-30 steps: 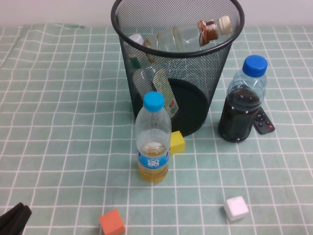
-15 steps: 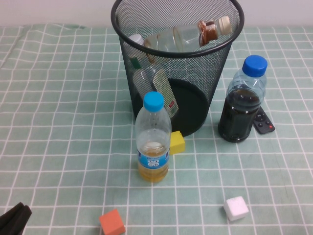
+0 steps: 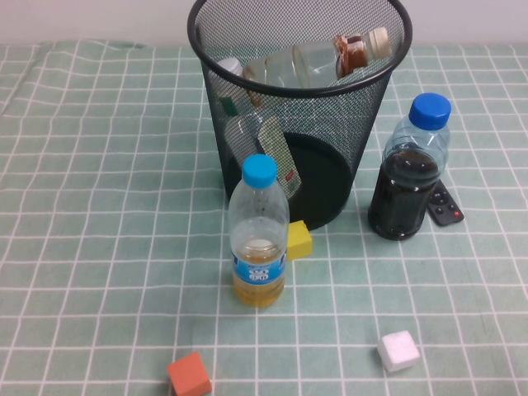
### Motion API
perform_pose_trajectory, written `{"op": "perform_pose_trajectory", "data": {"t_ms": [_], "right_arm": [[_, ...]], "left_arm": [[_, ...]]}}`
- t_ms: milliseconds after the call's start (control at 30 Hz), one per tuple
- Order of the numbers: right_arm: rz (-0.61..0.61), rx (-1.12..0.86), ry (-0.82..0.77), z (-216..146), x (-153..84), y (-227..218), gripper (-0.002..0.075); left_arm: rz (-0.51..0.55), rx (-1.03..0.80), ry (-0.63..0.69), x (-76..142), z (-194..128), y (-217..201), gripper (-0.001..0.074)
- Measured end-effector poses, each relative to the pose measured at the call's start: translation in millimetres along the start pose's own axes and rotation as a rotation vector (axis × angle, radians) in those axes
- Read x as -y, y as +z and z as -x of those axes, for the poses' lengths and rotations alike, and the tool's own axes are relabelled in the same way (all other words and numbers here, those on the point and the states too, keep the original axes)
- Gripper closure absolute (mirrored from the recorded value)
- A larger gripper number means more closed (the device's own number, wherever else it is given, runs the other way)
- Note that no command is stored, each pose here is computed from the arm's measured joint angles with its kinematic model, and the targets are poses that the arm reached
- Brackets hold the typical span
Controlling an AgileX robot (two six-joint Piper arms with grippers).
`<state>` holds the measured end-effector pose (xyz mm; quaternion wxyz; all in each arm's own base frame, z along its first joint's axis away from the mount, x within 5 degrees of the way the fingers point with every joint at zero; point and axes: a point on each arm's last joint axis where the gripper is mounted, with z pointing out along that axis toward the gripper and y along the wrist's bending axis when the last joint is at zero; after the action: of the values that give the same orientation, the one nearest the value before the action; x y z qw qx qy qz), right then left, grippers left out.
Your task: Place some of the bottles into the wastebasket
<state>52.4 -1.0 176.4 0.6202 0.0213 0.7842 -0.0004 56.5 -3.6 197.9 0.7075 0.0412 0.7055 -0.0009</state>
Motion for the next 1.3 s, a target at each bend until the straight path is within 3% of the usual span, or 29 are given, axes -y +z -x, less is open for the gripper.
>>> {"op": "perform_pose_trajectory", "data": {"t_ms": [200, 1300], "right_arm": [[0.000, 0.000, 0.000, 0.0, 0.0, 0.0, 0.0726], [0.000, 0.000, 0.000, 0.0, 0.0, 0.0, 0.0726]], "left_arm": [[0.023, -0.268, -0.051, -0.6, -24.1, -3.3, 0.0740], [0.031, -0.279, -0.047, -1.3, -25.1, -3.6, 0.0740]]}}
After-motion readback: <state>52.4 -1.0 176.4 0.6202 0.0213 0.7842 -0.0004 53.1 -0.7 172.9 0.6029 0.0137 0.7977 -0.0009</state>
